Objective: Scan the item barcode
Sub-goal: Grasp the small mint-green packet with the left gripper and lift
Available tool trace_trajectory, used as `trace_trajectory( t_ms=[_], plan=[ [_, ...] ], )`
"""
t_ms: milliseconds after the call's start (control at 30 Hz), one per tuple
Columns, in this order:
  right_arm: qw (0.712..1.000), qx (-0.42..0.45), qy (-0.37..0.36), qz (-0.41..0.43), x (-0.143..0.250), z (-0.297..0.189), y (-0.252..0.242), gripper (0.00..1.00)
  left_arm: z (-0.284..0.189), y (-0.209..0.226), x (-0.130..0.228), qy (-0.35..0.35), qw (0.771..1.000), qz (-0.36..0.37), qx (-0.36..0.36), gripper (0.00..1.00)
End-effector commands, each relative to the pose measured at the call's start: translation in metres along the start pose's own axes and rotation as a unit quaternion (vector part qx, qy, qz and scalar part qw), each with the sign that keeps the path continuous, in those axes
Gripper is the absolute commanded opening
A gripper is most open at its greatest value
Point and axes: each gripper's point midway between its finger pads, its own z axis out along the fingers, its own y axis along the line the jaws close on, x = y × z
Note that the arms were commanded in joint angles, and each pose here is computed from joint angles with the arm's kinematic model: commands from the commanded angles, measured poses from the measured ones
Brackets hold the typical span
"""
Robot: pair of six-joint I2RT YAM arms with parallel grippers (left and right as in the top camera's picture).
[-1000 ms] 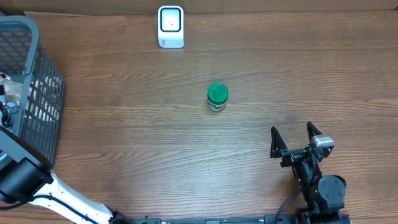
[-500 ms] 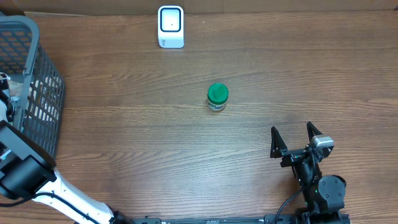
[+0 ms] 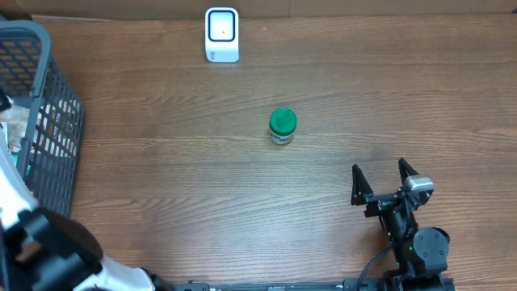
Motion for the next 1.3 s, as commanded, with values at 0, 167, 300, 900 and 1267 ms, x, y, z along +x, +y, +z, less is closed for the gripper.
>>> trace_trajectory(
  t_ms=[0,167,300,900,1267],
  plan=[
    [1.0,0.005,-0.005,0.001,0.001,0.0,-0.002,1.0,-0.065,-0.008,-0.042,-0.078,0.996,-0.048,0.014,0.04],
    [1.0,0.005,-0.005,0.001,0.001,0.0,-0.002,1.0,-0.126,-0.037,-0.058,-0.127,0.99,-0.037,0.052,0.04],
    [1.0,0.005,-0.005,0.001,0.001,0.0,-0.002,1.0,-0.169,-0.073,-0.047,-0.121,0.986,-0.052,0.105,0.04],
    [1.0,0.005,-0.005,0.001,0.001,0.0,-0.002,1.0,-0.241,-0.301,0.117,0.174,0.917,0.069,0.353,0.04],
    [1.0,0.005,-0.005,0.001,0.001,0.0,-0.002,1.0,-0.19,-0.378,0.207,0.295,0.91,0.111,0.27,0.04]
  ],
)
